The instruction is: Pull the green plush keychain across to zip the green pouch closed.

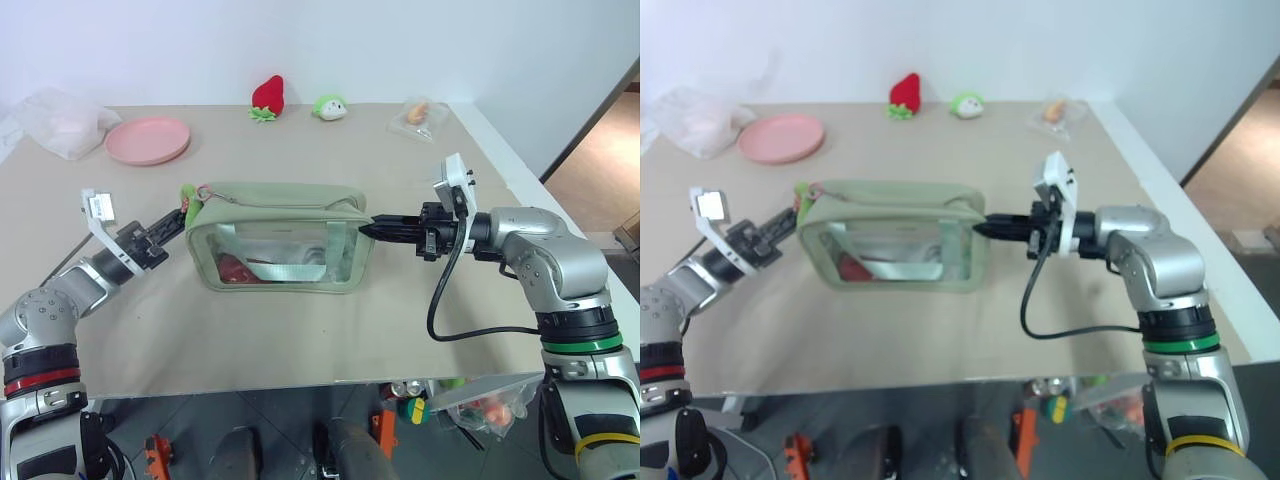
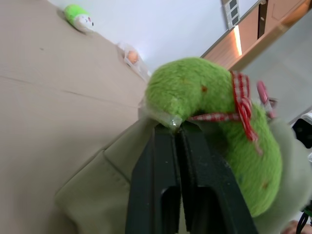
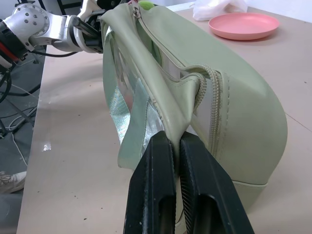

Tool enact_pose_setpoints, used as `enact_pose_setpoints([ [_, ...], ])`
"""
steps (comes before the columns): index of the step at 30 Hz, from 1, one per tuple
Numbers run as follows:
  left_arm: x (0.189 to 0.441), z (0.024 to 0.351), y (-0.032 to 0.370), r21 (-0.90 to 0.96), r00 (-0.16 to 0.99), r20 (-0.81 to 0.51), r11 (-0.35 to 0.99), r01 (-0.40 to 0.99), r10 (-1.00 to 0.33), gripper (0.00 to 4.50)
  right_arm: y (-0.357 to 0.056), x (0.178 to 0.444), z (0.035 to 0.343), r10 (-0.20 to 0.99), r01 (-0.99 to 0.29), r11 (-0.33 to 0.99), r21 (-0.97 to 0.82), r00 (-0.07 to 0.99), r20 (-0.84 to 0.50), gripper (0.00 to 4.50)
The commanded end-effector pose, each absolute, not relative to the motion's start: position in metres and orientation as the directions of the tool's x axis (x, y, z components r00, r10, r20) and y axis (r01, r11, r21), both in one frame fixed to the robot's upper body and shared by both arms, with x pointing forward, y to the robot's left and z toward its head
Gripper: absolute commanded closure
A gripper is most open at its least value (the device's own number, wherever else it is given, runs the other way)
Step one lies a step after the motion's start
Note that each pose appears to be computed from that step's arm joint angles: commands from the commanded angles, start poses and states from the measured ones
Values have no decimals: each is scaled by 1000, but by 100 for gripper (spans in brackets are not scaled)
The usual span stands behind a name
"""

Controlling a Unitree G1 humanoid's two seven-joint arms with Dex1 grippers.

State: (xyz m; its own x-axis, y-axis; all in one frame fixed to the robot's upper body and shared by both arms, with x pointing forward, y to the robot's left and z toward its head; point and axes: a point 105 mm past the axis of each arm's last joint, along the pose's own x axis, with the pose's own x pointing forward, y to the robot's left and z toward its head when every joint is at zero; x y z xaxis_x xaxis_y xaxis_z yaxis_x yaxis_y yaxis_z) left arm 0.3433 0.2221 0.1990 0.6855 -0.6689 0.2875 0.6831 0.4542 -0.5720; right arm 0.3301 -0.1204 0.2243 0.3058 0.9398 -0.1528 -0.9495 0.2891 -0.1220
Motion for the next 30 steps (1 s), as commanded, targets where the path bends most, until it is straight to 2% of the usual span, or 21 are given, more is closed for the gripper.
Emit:
enact_pose_setpoints([
  [1, 333, 250, 211, -438, 577, 432, 398, 806, -693, 446, -123, 328, 243, 942, -939, 292, -183, 315, -113, 450],
  [8, 319, 284, 162, -293, 406, 442, 299, 908, -800, 446, -121, 329, 243, 942, -938, 293, -187, 316, -113, 450],
  [11, 318, 279, 147, -266, 380, 374, 294, 918, -846, 446, -122, 328, 243, 941, -936, 298, -189, 321, -110, 450],
  [14, 325, 266, 138, -259, 401, 290, 332, 907, -869, 446, -123, 328, 243, 938, -933, 306, -189, 329, -108, 450],
  [17, 331, 259, 137, -276, 421, 252, 352, 894, -871, 352, -124, 327, 242, 936, -931, 312, -190, 335, -108, 450],
  [24, 330, 269, 142, -256, 410, 286, 343, 904, -866, 119, -126, 327, 242, 931, -927, 324, -191, 348, -107, 450],
  [30, 302, 290, 172, -187, 362, 309, 317, 930, -880, 119, -125, 327, 243, 932, -927, 324, -191, 348, -106, 450],
])
